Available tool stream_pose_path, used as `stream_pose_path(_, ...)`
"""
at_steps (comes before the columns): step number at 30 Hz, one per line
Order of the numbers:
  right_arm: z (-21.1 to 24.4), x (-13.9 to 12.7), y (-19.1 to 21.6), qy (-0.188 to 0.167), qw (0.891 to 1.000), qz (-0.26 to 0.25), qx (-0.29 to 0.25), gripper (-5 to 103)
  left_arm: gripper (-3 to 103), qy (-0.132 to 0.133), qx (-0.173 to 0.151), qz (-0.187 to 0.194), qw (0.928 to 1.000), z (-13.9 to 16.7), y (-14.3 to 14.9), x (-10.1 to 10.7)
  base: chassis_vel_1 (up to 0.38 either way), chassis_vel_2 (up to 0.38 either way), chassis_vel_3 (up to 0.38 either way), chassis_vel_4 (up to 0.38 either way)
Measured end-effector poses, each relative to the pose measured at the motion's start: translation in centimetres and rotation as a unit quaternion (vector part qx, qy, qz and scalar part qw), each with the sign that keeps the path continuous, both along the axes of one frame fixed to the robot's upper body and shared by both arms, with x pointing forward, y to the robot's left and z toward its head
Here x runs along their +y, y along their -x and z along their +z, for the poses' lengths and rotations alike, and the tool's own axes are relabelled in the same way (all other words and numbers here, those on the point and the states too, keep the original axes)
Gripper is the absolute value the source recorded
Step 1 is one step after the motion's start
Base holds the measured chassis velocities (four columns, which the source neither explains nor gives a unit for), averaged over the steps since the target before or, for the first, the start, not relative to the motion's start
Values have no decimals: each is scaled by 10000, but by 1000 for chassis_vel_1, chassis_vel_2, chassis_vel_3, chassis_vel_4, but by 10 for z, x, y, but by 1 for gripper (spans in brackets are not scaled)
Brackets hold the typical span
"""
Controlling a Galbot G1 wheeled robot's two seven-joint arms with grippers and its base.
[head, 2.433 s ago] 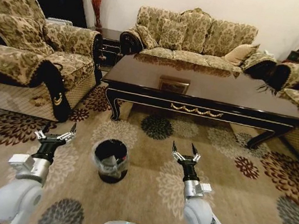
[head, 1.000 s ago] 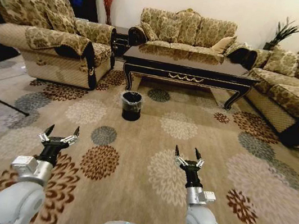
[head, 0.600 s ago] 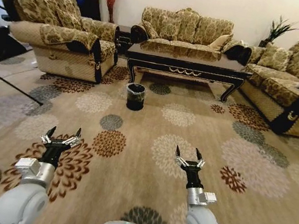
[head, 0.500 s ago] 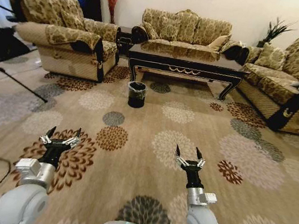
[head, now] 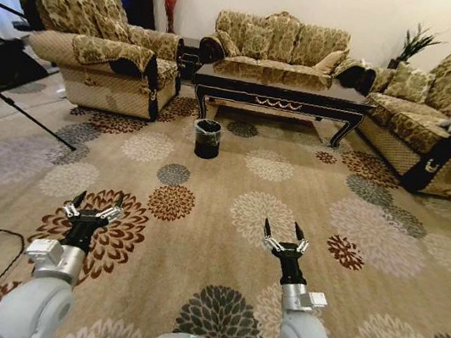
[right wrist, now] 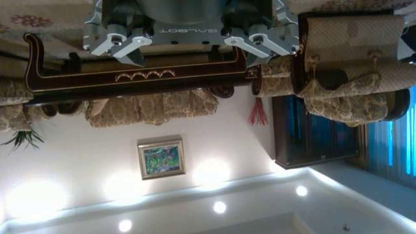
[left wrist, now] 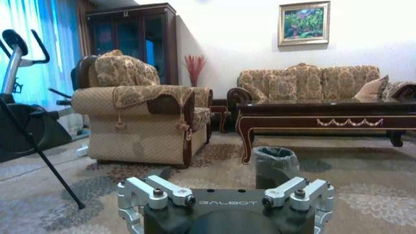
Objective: Move to the front of the table and pick up the trash from the floor, then place it into the trash bin.
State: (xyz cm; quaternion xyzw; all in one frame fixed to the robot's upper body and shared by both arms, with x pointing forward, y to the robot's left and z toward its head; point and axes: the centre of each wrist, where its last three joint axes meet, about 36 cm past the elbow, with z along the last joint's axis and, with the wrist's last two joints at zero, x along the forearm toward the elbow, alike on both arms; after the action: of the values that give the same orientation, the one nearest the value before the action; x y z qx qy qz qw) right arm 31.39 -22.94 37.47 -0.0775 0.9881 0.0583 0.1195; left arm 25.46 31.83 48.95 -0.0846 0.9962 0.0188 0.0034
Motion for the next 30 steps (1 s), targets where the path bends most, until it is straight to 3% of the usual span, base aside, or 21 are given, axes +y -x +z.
stream_pose_path(7,-3,-1,-2,30,10000,-16,29,100,100,14,9,-6,10000,-3,-3,1,-65,23,68,-12)
stream_pose_path(17,-6,2,-4,-15,10000,86,-37,100,100,35,20,-13,10000,-6,-4,0,-237,20,228,-22)
stream_pose_path(30,-8,4,-4,9,9999,115,7,100,100,8,35,-4,10000,-8,-4,0,24,-2,-20,6)
